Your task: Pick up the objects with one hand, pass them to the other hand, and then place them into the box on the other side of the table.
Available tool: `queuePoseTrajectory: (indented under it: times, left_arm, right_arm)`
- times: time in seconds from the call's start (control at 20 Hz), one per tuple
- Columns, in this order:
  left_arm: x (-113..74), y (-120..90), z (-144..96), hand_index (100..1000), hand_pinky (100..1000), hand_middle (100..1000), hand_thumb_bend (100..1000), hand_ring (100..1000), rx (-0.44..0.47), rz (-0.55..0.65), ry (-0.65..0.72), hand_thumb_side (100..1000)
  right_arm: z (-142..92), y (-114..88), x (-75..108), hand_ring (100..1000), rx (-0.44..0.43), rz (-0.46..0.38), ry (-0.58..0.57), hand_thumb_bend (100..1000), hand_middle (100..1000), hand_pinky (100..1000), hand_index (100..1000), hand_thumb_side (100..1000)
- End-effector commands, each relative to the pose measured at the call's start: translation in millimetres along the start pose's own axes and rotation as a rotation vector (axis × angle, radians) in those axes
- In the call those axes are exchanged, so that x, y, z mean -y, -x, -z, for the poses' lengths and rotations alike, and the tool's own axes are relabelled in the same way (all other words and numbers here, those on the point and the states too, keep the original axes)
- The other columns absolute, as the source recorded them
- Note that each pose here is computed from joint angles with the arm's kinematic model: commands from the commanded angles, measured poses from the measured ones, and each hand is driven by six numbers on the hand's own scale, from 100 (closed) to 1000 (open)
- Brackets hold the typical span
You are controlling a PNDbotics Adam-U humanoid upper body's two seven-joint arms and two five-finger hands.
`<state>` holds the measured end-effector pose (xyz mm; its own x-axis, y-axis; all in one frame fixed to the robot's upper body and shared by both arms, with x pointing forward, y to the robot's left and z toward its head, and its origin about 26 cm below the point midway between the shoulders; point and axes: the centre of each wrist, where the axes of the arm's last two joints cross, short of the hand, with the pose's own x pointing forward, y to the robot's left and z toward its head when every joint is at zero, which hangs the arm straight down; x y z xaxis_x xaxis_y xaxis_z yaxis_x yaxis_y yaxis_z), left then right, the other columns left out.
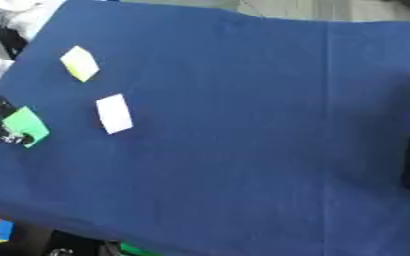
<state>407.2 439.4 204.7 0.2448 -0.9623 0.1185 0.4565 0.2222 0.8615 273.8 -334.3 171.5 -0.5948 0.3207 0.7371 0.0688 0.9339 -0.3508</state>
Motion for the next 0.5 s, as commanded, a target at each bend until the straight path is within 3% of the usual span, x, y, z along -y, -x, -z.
queuePoseTrajectory:
  times: [0.05, 0.5]
  left_arm:
    - [-12.0, 2.2, -5.4, 816, 885, 771, 475, 884, -0.018, 0.027, -0.024, 352]
    - [-8.9, -6.6, 1.3, 757, 875, 746, 389, 867, -0.016, 0.017, -0.033, 318]
  right_arm:
    - [3.4, -7.2, 1.9, 1000, 0.026, -0.015, -0.007, 100, 1000, 1000, 995, 627]
    - [2.4, -6.4, 0.3, 1000, 0.017, -0.014, -0.013, 100, 1000, 1000, 996, 629]
